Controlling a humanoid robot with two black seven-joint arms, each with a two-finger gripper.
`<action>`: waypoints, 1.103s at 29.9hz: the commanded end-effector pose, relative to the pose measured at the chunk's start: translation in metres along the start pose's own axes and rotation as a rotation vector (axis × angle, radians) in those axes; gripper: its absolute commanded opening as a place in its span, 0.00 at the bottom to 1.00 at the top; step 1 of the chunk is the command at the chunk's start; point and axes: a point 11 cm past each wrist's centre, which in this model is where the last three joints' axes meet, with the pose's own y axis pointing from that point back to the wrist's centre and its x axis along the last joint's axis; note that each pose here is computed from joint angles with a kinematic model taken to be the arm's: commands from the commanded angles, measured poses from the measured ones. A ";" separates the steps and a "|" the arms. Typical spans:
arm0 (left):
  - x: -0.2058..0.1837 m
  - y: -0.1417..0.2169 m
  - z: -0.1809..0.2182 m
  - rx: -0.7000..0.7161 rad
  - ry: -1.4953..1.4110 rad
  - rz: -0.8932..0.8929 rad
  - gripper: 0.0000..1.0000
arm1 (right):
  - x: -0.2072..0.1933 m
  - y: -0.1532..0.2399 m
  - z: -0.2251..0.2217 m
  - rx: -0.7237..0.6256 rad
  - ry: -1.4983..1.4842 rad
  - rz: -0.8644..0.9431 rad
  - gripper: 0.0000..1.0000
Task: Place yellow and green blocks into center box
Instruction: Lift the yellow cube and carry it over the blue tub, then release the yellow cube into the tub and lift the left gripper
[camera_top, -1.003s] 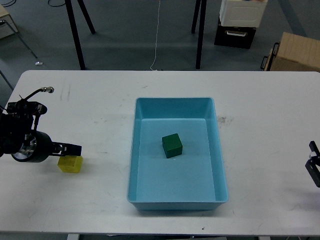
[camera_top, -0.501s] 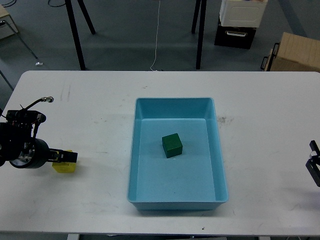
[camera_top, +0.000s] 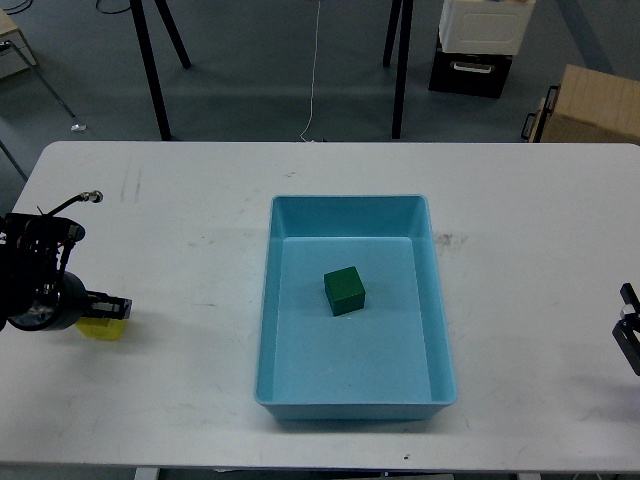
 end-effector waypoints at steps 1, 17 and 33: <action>0.052 0.039 0.014 -0.062 0.016 0.147 0.00 | 0.000 0.000 0.000 -0.003 0.002 0.000 1.00; 0.139 0.107 0.262 -0.387 -0.273 0.159 0.01 | 0.004 0.007 -0.006 0.008 0.014 0.027 1.00; 0.080 0.027 0.325 -0.373 -0.357 -0.009 0.62 | 0.021 0.012 -0.007 0.012 0.006 0.060 1.00</action>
